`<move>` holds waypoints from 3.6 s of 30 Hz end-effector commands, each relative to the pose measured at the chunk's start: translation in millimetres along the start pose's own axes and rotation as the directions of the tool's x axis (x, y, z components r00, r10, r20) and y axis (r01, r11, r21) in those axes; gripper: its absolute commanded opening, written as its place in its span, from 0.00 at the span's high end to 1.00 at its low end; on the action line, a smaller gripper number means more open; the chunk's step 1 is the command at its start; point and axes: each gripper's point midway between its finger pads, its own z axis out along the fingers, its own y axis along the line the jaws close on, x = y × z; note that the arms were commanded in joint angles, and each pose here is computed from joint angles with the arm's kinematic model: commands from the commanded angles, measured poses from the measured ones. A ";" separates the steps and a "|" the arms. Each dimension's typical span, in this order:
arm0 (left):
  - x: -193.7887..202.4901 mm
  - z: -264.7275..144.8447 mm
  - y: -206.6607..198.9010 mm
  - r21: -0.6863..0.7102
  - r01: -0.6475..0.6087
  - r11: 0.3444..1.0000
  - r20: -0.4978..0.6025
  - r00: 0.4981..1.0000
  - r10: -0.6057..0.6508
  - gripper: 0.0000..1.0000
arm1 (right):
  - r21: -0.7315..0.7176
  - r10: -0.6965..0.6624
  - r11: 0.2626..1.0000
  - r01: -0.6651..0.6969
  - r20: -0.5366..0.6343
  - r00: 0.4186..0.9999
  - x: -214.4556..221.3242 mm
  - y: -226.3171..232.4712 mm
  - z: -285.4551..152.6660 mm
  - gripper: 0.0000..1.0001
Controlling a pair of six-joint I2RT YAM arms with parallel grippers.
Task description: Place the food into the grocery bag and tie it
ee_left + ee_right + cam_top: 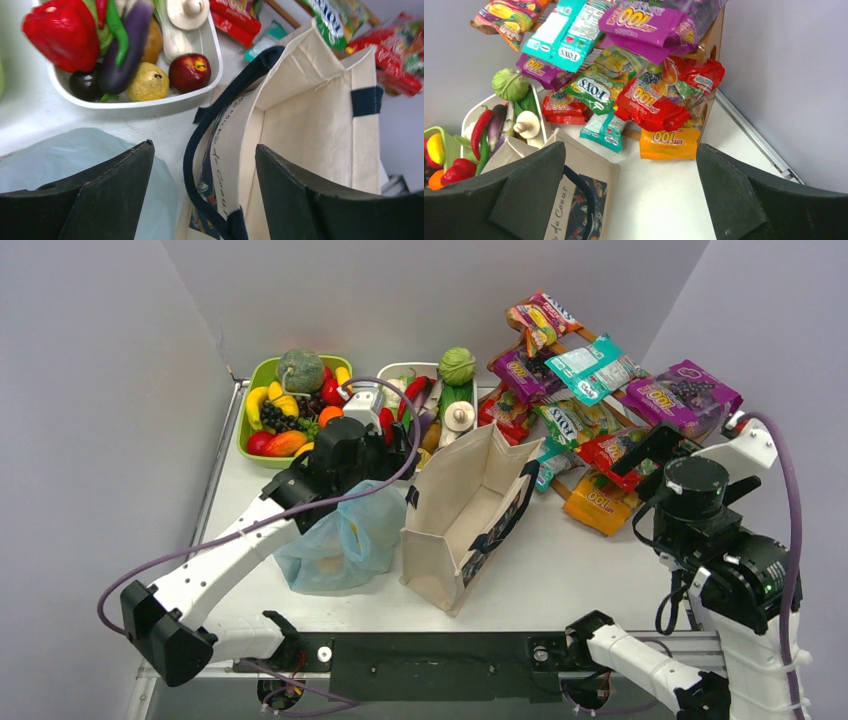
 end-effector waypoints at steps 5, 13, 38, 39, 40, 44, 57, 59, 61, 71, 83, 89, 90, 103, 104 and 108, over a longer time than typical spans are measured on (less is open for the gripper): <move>0.9 18.7 -47.1 0.346 -0.088 0.934 -0.127 0.982 0.140 0.32 | -0.090 -0.002 0.996 -0.016 -0.196 0.981 13.7 41.6 23.7 0.00; 10.7 22.8 -55.2 0.401 -0.095 0.911 -0.180 0.967 0.180 0.37 | -0.018 0.187 0.981 -0.195 -0.213 0.959 8.3 11.6 38.7 0.00; 30.6 -0.8 -5.3 0.115 0.105 0.988 -0.231 0.970 -0.076 0.38 | 0.394 0.181 0.908 -0.140 -0.069 0.981 -28.0 -69.0 97.9 0.00; 31.5 -3.2 -2.5 0.111 0.084 0.990 -0.236 0.970 -0.056 0.33 | 0.402 0.182 0.905 -0.140 -0.068 0.981 -29.5 -70.6 100.3 0.00; 29.0 -4.5 -1.4 0.112 0.074 0.991 -0.232 0.972 -0.046 0.31 | 0.405 0.179 0.904 -0.135 -0.072 0.981 -31.5 -70.8 105.1 0.00; 15.6 -7.6 11.4 0.102 0.065 0.993 -0.199 0.979 -0.044 0.09 | 0.417 0.182 0.899 -0.131 -0.085 0.980 -34.8 -77.0 117.1 0.00; -35.5 -3.2 -6.4 0.258 0.096 0.961 -0.084 0.993 -0.077 0.05 | 0.331 0.274 0.917 -0.221 -0.122 0.954 -44.1 -69.6 167.3 0.00; -36.6 -1.1 -10.0 0.296 0.083 0.951 -0.093 0.994 -0.058 0.05 | 0.316 0.283 0.920 -0.233 -0.122 0.951 -46.5 -66.7 172.0 0.00; -36.0 0.2 -9.0 0.297 0.051 0.954 -0.082 0.996 -0.028 0.05 | 0.313 0.289 0.919 -0.239 -0.125 0.949 -45.8 -66.0 177.0 0.00; -30.7 -15.3 -9.8 0.329 -0.002 0.944 -0.055 0.998 0.021 0.05 | 0.258 0.372 0.908 -0.331 -0.128 0.919 -26.0 -59.4 208.6 0.09; -28.0 -23.7 -15.2 0.341 0.014 0.940 -0.062 0.998 0.007 0.05 | 0.214 0.369 0.917 -0.336 -0.142 0.918 -19.7 -53.2 209.7 0.93; -28.8 -27.1 -14.5 0.315 0.009 0.949 -0.050 0.999 0.007 0.05 | 0.138 0.369 0.926 -0.352 -0.120 0.922 -36.4 -37.7 191.8 1.00; -28.8 -27.6 -13.8 0.309 0.008 0.951 -0.050 0.999 0.008 0.05 | 0.121 0.369 0.927 -0.355 -0.116 0.922 -39.9 -34.4 188.4 1.00; -20.5 -22.1 -5.6 0.245 -0.009 0.969 -0.062 0.998 0.025 0.06 | -0.064 0.381 0.922 -0.381 -0.024 0.924 -74.0 0.5 112.9 1.00; -19.5 -20.9 -5.6 0.242 -0.014 0.970 -0.065 0.997 0.031 0.06 | -0.079 0.387 0.919 -0.387 -0.014 0.922 -76.4 3.1 105.0 1.00; -13.6 -17.4 -7.1 0.222 -0.035 0.974 -0.081 0.995 0.055 0.07 | -0.143 0.393 0.910 -0.389 -0.002 0.920 -81.5 16.3 82.5 1.00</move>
